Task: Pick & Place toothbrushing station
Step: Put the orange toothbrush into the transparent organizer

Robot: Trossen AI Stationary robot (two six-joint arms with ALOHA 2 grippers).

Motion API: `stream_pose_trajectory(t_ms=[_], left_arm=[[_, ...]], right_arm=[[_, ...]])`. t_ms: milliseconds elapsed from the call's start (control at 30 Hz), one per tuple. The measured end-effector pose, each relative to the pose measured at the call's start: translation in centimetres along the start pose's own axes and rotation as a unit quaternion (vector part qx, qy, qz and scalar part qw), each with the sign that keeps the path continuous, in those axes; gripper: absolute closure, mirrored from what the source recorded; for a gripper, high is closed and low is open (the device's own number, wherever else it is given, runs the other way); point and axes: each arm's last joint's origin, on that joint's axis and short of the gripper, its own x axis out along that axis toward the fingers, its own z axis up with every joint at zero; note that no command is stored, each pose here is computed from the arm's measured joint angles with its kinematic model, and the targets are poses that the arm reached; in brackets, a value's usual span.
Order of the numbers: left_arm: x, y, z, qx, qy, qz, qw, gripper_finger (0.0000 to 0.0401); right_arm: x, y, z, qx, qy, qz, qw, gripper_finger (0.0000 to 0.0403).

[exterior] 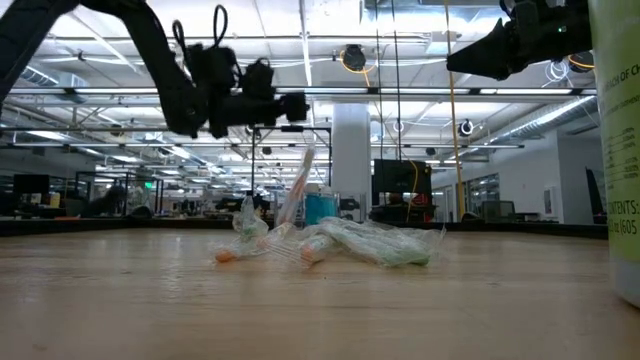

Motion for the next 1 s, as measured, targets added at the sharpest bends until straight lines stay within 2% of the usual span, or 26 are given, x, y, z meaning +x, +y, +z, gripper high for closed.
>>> stream_pose_trajectory(t_ms=[67, 133, 267, 367, 467, 567, 633, 767, 900, 1000], left_arm=[[-0.2, -0.8, 1.8, -0.025, 0.012, -0.034, 0.999, 0.0124], [-0.8, -2.0, 3.9, -0.048, 0.053, -0.082, 0.994, 0.0124], [-3.4, -4.7, 7.6, -0.043, 0.176, -0.165, 0.969, 0.0132], [-5.7, -6.7, 10.7, -0.022, 0.294, -0.200, 0.934, 0.0141], [-7.6, -8.6, 12.4, -0.030, 0.412, -0.226, 0.882, 0.0151], [-9.1, -11.1, 12.0, -0.031, 0.488, -0.237, 0.839, 0.0160], [-10.0, -12.5, 10.9, -0.031, 0.535, -0.240, 0.809, 0.0164], [-10.7, -15.1, 8.0, -0.065, 0.592, -0.243, 0.766, 0.0166], [-10.9, -16.7, 5.1, -0.053, 0.614, -0.234, 0.751, 0.0168], [-11.0, -17.2, 3.4, -0.063, 0.635, -0.209, 0.741, 0.0169]], right_arm=[[0.0, 0.0, 0.0, -0.001, 0.001, -0.001, 1.000, 0.0243], [0.0, 0.0, 0.0, -0.001, 0.000, -0.001, 1.000, 0.0243], [0.0, 0.0, 0.0, -0.002, 0.000, -0.001, 1.000, 0.0243], [0.0, 0.0, 0.0, -0.002, -0.001, -0.002, 1.000, 0.0243], [0.0, 0.0, 0.2, -0.001, -0.008, -0.003, 1.000, 0.0243], [0.0, 0.0, 0.1, -0.001, -0.007, -0.003, 1.000, 0.0243], [0.0, 0.0, 0.1, 0.001, -0.007, -0.003, 1.000, 0.0243], [0.0, 0.0, 0.1, 0.010, -0.008, -0.003, 1.000, 0.0243], [0.0, 0.0, 0.2, 0.019, -0.009, -0.002, 1.000, 0.0243], [0.0, 0.0, 0.2, 0.020, -0.009, -0.002, 1.000, 0.0243]])
